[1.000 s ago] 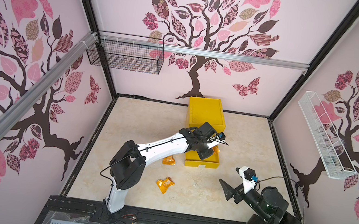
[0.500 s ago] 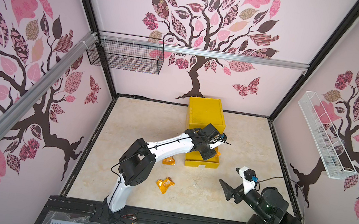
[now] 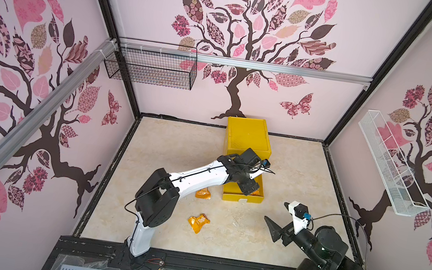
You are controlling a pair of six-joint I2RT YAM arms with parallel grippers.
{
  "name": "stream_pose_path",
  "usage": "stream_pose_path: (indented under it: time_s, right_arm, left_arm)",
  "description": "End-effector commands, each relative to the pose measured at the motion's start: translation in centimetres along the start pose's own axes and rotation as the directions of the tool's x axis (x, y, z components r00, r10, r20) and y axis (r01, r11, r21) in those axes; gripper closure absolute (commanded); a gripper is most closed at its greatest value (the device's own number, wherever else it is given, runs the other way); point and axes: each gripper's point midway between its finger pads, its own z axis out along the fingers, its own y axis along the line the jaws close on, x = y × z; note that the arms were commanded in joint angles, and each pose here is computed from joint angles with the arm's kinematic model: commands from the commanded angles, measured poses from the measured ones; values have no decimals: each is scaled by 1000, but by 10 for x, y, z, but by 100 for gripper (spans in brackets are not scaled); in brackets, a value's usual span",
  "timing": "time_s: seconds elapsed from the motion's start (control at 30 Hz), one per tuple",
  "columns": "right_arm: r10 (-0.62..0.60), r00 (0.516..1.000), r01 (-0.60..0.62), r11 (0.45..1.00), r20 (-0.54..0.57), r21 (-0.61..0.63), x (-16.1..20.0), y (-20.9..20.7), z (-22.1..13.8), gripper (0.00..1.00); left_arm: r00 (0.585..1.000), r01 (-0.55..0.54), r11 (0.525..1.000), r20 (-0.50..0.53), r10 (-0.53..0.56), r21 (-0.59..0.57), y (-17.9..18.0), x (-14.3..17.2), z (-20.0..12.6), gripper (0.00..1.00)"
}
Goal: Place the cookies into the drawer by color
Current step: Place the cookie in the drawer, then pick up the cookie at the center of the board.
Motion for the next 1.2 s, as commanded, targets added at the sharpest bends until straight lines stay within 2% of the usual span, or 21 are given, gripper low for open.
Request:
stream_pose_path:
  time_s: [0.0, 0.3, 0.43, 0.5, 0.57, 0.73, 0.87, 1.0, 1.17]
  right_arm:
    - [3, 1000, -3, 1000, 17, 13, -3, -3, -1, 1]
    - [2, 1000, -2, 1000, 12, 5, -2, -1, 0, 1]
    - [-2, 1000, 2, 1000, 6, 0, -1, 0, 1, 1]
    - [2, 1000, -2, 1000, 9, 3, -2, -1, 1, 1]
    - [-1, 1000, 1, 1000, 3, -5, -1, 1, 1, 1]
    - [2, 1000, -2, 1000, 21, 4, -4, -1, -1, 1]
    - [-3, 1000, 3, 1000, 13, -10, -2, 1, 0, 1]
    - [2, 1000, -3, 1000, 25, 6, -4, -2, -2, 1]
    - [-2, 1000, 2, 1000, 23, -3, -4, 0, -2, 1]
  left_arm:
    - [999, -20, 999, 29, 21, -28, 1, 0, -23, 17]
    - [999, -44, 996, -12, 44, -80, 3, 47, -52, 3]
    - [991, -32, 992, -135, 15, -123, 14, 77, -53, 3]
    - [978, -11, 983, -205, -27, -181, 26, 93, -54, 3]
    - [968, 34, 973, -233, -88, -227, 38, 108, -53, 3]
    - [961, 174, 952, -166, -219, -253, 54, 126, -54, 3]
    - [962, 192, 938, -131, -238, -289, 61, 132, -54, 3]
    - [949, 229, 927, -142, -280, -296, 63, 140, -48, 3]
    - [922, 295, 884, -133, -363, -363, 77, 158, -39, 4]
